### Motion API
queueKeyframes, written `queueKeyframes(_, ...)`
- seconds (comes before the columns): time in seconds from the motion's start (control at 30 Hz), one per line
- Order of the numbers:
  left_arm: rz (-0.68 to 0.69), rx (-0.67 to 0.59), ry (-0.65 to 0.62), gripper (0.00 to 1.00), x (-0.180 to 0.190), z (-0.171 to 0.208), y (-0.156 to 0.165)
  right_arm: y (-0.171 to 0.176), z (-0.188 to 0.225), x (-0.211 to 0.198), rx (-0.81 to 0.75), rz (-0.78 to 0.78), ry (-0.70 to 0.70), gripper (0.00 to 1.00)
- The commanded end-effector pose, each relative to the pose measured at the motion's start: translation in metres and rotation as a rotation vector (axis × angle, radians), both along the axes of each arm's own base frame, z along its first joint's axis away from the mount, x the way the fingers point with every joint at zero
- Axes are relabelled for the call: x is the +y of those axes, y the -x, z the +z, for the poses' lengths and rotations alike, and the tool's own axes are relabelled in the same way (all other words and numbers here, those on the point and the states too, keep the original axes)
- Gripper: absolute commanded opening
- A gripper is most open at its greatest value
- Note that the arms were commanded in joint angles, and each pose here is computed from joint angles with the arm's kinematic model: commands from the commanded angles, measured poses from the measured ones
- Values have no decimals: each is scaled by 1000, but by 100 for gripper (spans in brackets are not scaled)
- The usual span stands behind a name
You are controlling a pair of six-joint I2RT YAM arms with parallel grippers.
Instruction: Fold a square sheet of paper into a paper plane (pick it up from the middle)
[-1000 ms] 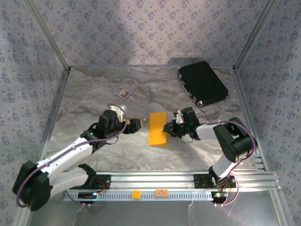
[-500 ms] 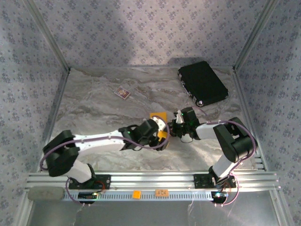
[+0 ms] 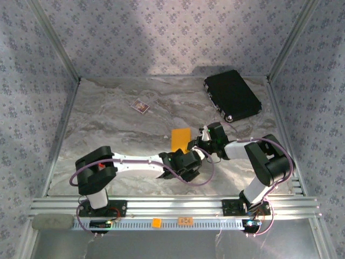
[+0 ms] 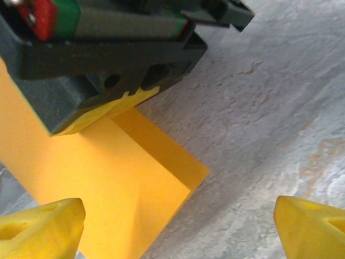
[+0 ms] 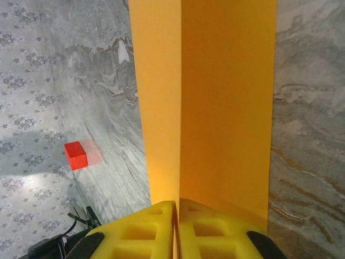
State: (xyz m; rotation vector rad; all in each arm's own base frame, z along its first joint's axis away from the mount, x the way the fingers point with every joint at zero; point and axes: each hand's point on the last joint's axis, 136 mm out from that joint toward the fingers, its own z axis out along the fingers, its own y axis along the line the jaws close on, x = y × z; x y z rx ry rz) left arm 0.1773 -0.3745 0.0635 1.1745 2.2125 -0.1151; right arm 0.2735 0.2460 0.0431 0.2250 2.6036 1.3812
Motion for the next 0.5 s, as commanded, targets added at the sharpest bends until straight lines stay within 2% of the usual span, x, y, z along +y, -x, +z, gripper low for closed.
queueKeyframes(0.0,15,-81,-64,88,6,3,-10,-5,5,0,2,-8,-9,11)
queueKeyframes(0.2,26,-107,-57,77,8,5,-13,-4,4,0,8,-9,-9,11)
queueKeyframes(0.4,26,-91,-59,46,6,3,-12,-4,5,-1,11,-14,-13,13)
queueKeyframes(0.47,34,-94,-55,39,8,4,-12,-4,6,-1,12,-14,-13,13)
